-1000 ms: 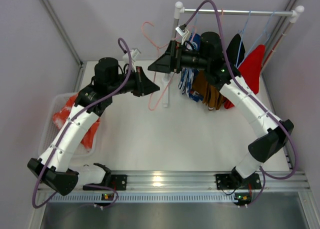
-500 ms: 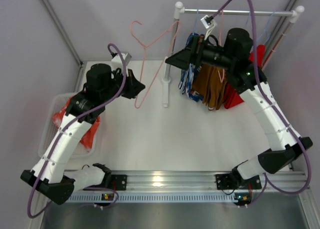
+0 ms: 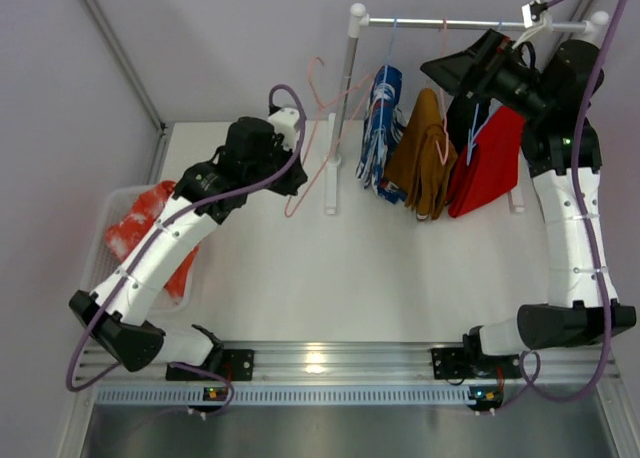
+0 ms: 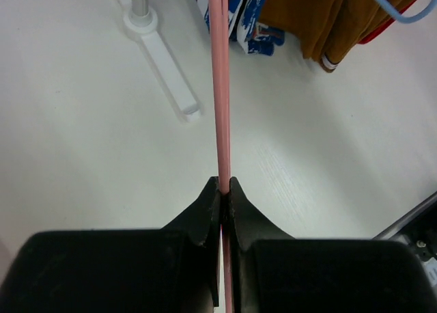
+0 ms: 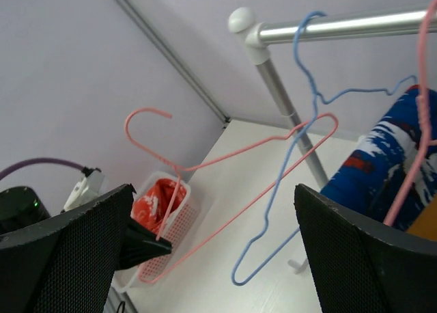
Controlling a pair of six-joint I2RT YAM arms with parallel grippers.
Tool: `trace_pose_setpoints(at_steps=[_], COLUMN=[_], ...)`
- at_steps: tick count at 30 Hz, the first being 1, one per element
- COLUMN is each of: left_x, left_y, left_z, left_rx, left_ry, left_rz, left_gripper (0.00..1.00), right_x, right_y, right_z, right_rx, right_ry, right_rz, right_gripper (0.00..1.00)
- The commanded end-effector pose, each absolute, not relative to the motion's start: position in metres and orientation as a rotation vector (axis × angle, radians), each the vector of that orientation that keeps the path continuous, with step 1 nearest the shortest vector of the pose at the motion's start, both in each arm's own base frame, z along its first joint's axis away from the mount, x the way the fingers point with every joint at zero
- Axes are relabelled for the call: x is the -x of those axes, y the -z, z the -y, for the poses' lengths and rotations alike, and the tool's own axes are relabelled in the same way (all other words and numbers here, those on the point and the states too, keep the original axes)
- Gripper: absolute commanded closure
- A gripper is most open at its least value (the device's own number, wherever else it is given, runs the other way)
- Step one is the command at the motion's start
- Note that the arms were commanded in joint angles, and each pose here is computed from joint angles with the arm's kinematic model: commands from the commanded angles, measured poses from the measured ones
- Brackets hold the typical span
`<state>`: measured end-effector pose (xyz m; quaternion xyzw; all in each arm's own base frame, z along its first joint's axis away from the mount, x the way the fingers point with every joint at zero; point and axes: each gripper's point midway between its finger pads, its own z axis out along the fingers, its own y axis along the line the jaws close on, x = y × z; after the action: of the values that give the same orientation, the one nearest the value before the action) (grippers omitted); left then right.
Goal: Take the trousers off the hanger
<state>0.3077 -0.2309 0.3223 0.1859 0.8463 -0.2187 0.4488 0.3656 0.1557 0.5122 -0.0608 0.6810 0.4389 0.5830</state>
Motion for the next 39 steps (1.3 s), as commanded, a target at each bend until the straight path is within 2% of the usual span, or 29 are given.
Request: trace_pose_setpoints(at_steps=[1,2,5,7,13,17,39], left_x=[-0.313,-0.325,-0.334,-0.337,-0.368,-0.392,-0.468], left_y=[-0.354,-0.349,-0.361,-0.377,-0.377,-0.360,-0.372], left_z=[0.232,0.227,0.239,0.251,0.272,0.282,0.301], left_rx=[-0.430,-0.384,-0.379,-0.396,-0.410,-0.390,-0.360], left_ry=[0.406,0.292,0.201,0.185,0.115,0.025,-0.028], left_rz=[-2.004,-2.011,-1.968,-1.925,-1.908,-1.933,-1.805], left_gripper=[1.00,1.00,1.00,1.00,1.00,1.00,1.00], right_x=[-0.349,-0.352,-0.355,-0.354,-0.350,-0.347,-0.345], right_y=[-0.549,-0.549,-0.549,-0.548,-0.541,-0.539,-0.518], right_z=[-0.130,-0.120,-0.105,-0.103,-0.096,-0.093,-0.083], right_rx=[0.123,0.098,0.059,0.054,0.034,0.024,-0.021], right_ry=[-1.004,-0.986,-0.970,-0.966,-0.961,-0.961,-0.981], right_rz=[-1.499,-1.498,-1.489,-1.487,-1.493,-1.489,-1.513], right_gripper=[0.01,0.01,0.00,0.01,0.00,0.01,0.01])
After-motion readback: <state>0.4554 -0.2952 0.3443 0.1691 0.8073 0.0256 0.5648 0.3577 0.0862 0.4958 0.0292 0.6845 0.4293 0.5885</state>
